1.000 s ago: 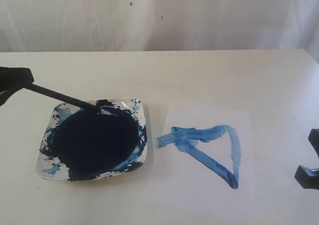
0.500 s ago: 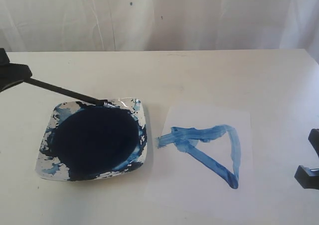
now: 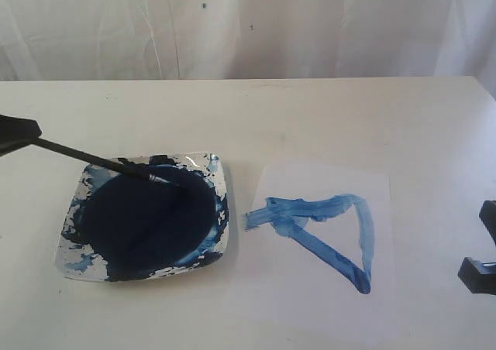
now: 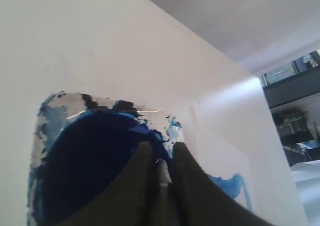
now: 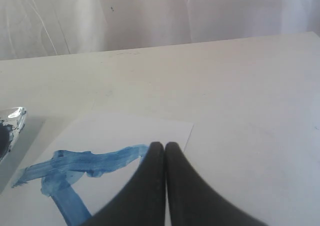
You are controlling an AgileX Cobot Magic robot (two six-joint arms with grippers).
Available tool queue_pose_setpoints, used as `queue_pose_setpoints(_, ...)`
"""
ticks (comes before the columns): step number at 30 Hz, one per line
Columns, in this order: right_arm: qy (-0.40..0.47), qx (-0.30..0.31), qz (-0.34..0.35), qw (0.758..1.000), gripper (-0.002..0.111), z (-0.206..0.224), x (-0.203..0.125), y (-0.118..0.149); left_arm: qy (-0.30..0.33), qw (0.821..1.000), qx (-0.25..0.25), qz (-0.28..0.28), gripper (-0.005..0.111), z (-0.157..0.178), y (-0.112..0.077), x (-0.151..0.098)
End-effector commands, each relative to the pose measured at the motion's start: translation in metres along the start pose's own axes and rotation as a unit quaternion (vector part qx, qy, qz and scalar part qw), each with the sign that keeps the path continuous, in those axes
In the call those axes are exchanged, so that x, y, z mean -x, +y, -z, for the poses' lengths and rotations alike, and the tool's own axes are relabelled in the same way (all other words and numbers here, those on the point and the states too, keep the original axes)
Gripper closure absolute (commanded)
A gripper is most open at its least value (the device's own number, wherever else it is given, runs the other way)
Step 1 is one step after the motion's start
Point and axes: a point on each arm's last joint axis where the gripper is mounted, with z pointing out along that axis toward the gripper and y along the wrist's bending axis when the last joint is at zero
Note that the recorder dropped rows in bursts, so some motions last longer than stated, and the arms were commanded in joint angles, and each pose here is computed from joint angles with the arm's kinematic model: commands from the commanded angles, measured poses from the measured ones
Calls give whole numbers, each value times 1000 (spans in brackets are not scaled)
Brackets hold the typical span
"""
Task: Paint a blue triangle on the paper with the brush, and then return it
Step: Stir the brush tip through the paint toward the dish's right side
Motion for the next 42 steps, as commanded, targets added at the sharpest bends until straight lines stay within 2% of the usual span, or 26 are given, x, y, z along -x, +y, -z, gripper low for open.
queue_pose_setpoints(1, 1, -2, -1, 1000, 108, 1, -2, 0, 18, 1000, 13, 3, 107, -1, 16, 0)
queue_pose_setpoints(5, 1, -2, -1, 1000, 108, 1, -2, 0, 31, 999, 7, 18, 107, -6, 29, -3)
queue_pose_setpoints(10, 1, -2, -1, 1000, 108, 1, -2, 0, 49, 997, 37, 35, 107, -10, 52, -8)
queue_pose_setpoints(19, 1, -2, -1, 1000, 108, 1, -2, 0, 77, 993, 67, 57, 107, -20, 76, -19)
queue_pose_setpoints(23, 1, -2, -1, 1000, 108, 1, -2, 0, 71, 992, 88, 59, 107, -21, 81, -19)
queue_pose_setpoints(35, 1, -2, -1, 1000, 108, 1, -2, 0, 64, 991, 100, 60, 106, -20, 83, -18)
queue_pose_setpoints(38, 1, -2, -1, 1000, 108, 1, -2, 0, 60, 990, 111, 62, 95, -20, 85, -17)
queue_pose_setpoints(42, 1, -2, -1, 1000, 108, 1, -2, 0, 48, 990, 110, 73, 66, -20, 85, -15)
